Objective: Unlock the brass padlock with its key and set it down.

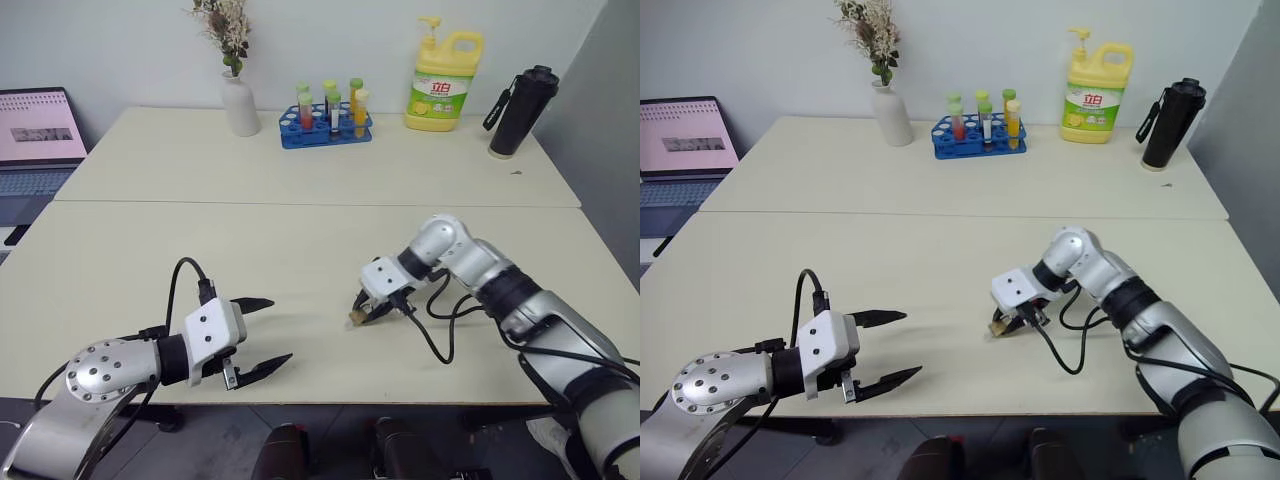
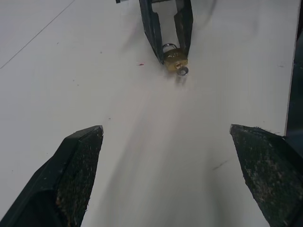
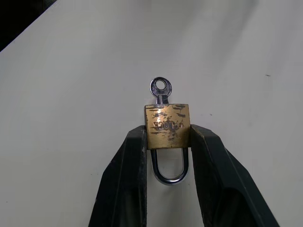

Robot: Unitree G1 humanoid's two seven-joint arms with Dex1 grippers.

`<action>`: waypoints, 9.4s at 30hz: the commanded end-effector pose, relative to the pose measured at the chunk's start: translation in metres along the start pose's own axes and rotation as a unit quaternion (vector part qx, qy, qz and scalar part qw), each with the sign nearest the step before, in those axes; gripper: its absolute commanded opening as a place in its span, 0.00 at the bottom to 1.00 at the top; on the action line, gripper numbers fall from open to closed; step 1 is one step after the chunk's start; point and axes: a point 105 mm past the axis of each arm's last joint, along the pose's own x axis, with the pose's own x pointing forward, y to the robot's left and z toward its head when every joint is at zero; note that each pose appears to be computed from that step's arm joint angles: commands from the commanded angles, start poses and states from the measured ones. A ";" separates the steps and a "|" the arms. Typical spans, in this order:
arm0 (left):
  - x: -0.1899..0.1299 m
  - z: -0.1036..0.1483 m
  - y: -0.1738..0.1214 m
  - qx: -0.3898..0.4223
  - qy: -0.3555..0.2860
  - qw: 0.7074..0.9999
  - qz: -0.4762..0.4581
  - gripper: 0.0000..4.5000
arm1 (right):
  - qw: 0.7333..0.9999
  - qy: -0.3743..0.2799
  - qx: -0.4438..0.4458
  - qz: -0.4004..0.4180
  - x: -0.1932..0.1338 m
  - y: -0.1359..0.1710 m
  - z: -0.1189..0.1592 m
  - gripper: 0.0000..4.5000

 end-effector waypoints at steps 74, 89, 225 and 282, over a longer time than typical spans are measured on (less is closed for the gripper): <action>0.037 0.014 0.019 -0.018 -0.073 0.997 -0.029 1.00 | 0.919 0.010 0.222 -0.326 -0.057 0.024 -0.072 0.20; 0.057 0.050 0.064 -0.084 -0.141 0.986 -0.041 1.00 | 0.876 0.098 -0.091 -0.462 -0.071 0.015 0.002 0.20; 0.097 0.108 0.055 0.196 -0.187 0.951 -0.149 0.00 | 0.822 0.032 -0.325 -0.465 -0.061 0.012 0.050 0.20; 0.106 0.103 0.055 -0.110 -0.132 0.969 -0.177 0.04 | 0.820 0.018 -0.341 -0.459 -0.058 0.011 0.061 0.20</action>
